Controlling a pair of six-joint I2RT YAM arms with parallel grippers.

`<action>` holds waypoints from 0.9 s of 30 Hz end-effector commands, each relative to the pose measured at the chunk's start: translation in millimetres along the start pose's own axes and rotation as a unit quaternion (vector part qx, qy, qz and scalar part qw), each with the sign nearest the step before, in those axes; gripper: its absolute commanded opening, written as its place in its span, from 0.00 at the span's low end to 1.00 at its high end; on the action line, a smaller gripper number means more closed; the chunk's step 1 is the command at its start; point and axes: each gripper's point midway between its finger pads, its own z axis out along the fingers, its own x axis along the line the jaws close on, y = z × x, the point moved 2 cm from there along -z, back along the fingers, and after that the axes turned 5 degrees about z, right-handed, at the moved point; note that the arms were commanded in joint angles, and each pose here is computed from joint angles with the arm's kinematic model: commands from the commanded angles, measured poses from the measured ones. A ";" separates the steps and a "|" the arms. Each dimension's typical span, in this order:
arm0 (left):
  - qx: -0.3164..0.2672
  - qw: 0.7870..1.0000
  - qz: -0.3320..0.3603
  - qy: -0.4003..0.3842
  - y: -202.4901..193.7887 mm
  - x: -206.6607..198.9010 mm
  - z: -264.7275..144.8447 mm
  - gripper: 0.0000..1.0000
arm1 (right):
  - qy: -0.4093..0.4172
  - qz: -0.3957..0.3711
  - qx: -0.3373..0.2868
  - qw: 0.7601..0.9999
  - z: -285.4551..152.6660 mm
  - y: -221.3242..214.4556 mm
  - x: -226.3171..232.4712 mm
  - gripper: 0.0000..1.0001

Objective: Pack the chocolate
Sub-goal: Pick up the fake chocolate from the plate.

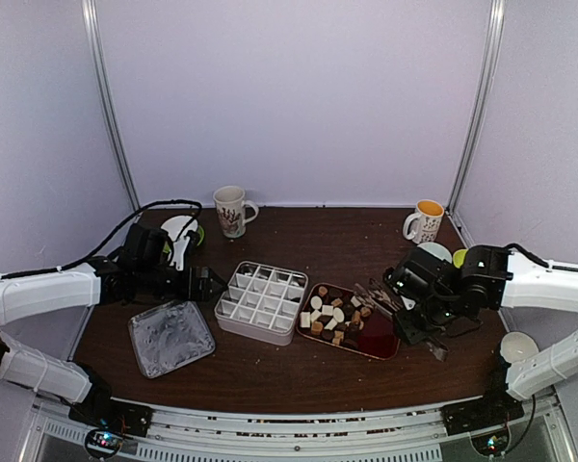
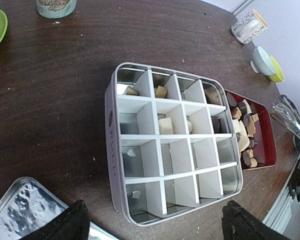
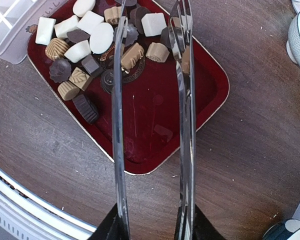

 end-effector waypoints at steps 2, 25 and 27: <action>-0.023 1.000 0.011 -0.012 9.1 -5.3 1.0 0.95 | -0.017 0.014 0.012 1.000 1.9 -5.6 -11.2 0.39; -0.038 0.997 0.022 -0.066 1.2 -18.2 1.9 0.95 | -0.024 0.006 0.075 0.997 24.9 -20.0 -11.7 0.38; -0.038 0.997 0.022 -0.065 1.3 -18.2 1.7 0.95 | -0.026 0.006 0.076 0.997 25.8 -20.5 -12.1 0.37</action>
